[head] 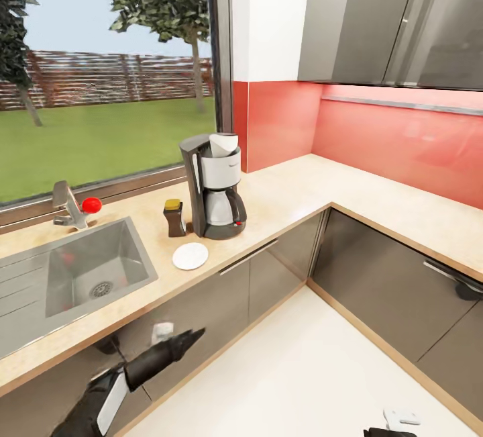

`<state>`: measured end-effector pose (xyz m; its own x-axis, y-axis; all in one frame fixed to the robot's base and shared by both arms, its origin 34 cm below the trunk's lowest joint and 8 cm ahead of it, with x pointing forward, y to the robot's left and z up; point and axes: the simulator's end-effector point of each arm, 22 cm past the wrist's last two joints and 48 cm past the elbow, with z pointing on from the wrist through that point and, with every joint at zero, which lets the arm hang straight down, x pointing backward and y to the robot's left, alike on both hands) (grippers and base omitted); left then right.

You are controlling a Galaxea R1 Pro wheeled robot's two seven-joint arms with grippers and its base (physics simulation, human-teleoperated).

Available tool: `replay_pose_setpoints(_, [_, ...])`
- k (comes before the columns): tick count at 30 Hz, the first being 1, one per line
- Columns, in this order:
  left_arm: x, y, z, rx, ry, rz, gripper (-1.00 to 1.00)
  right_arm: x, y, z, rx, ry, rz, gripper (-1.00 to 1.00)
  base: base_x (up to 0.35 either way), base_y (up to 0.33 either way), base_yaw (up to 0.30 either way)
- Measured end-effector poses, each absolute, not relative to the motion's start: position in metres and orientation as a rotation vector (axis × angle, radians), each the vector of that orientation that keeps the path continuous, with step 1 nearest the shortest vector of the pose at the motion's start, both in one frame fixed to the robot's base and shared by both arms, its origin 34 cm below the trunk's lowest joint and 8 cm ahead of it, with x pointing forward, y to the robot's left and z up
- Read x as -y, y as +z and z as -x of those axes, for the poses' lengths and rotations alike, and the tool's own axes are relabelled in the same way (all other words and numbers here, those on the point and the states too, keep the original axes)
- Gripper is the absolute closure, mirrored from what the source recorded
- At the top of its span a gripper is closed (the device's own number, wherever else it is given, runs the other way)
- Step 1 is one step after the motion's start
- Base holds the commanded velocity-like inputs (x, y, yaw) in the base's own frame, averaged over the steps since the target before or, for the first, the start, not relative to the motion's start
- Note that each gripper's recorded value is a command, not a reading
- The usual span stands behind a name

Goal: Set up a coffee station on the kitchen countertop: keep the coffee maker on the countertop, move the bottle of coffee from the kitchen shelf to the counter next to the coffee maker, place a paper coffee filter on top of the coffee maker, put the saucer next to the coffee maker with the coffee cup on the saucer, and place the electric kettle next to the coffee maker.

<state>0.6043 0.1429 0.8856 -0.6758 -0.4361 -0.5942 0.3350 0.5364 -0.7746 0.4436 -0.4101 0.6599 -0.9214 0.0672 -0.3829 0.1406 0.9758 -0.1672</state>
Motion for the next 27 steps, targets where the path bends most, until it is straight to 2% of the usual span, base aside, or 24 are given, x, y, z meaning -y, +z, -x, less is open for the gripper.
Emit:
replay_pose_setpoints(5, [-0.147, 0.828, -0.532, -2.069, -1.109, -0.015, -1.0, 0.408, 0.66, -0.444, -2.738, -0.267, -0.151, -1.0, 0.0, 0.0, 0.0])
replay_pose_setpoints(8, [-0.152, 0.763, -0.476, -2.196, -0.928, -0.112, -1.0, 0.404, 0.659, -0.445, -2.737, -0.258, -0.155, -1.0, 0.0, 0.0, 0.127])
replay_pose_setpoints(15, [-0.188, 0.686, -0.425, -2.424, -0.552, -0.123, -1.0, 0.4, 0.659, -0.447, -2.734, -0.244, -0.167, -1.0, 0.0, 0.0, 0.252])
replay_pose_setpoints(27, [-0.222, 0.639, -0.374, -2.619, -0.114, -0.142, -1.0, 0.403, 0.658, -0.443, -2.742, -0.244, -0.167, -1.0, 0.0, 0.0, 0.276])
